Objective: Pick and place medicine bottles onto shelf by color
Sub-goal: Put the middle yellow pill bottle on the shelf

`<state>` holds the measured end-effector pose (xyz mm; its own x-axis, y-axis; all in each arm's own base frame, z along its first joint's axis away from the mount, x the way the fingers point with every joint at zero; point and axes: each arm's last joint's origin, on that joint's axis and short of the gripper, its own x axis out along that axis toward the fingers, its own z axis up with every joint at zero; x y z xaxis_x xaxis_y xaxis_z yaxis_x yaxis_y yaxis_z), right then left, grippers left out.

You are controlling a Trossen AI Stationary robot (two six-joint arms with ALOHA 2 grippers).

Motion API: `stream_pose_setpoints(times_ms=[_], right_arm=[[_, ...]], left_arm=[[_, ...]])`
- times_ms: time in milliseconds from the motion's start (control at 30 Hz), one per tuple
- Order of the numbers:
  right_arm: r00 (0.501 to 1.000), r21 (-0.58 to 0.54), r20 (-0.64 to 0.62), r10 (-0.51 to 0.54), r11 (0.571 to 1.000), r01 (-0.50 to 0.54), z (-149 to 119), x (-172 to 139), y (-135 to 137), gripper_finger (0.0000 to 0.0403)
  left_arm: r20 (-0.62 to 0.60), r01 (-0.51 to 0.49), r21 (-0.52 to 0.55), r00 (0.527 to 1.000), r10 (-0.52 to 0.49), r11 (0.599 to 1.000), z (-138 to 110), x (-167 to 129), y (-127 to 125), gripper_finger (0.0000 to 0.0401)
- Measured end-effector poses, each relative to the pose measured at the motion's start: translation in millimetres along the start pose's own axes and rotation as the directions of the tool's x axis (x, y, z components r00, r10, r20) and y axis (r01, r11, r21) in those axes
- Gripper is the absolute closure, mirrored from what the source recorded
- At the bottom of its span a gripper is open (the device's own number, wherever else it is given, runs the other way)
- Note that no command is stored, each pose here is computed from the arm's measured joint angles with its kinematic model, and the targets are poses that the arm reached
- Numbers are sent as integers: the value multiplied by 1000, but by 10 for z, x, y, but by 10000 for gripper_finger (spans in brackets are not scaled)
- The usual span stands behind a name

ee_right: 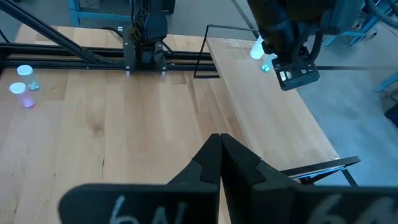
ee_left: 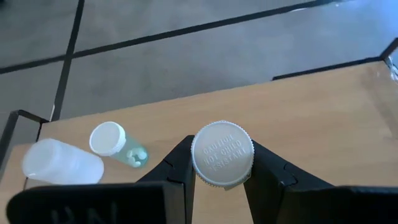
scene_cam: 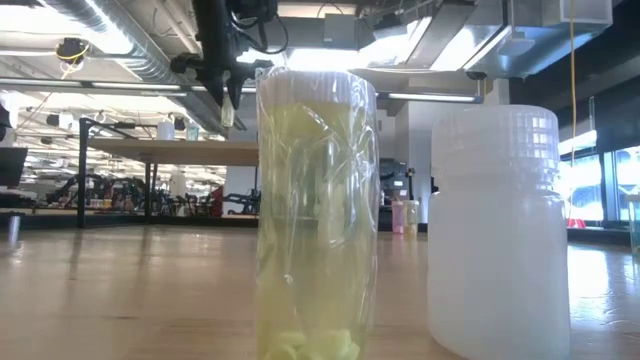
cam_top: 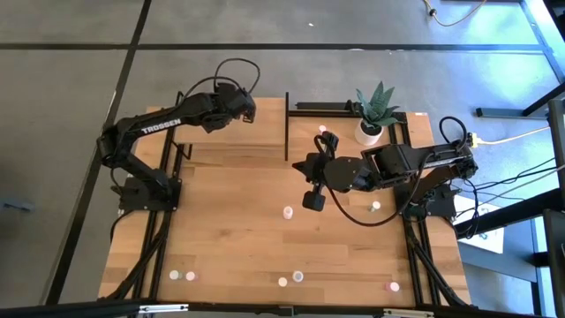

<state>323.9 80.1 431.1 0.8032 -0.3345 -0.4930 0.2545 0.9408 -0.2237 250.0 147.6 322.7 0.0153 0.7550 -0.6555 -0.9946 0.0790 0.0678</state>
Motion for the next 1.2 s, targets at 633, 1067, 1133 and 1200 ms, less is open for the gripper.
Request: stream_pose_setpoints(times_ms=[633,1067,1133,1200], right_arm=[[1000,0,0,0,1000,0,0,0,0,395],[1000,-1,-1,-1,1000,1,-1,1,-1,395],[1000,-1,-1,-1,1000,1,-1,1,-1,395],[1000,-1,-1,-1,1000,1,-1,1,-1,395]], left_arm=[[16,-54,-89,998,56,995,-248,313,16,311],[70,-50,-123,996,58,991,-290,388,-10,311],[79,-57,-125,995,67,991,-286,389,-8,311],[79,-61,-127,994,71,990,-281,395,-1,311]])
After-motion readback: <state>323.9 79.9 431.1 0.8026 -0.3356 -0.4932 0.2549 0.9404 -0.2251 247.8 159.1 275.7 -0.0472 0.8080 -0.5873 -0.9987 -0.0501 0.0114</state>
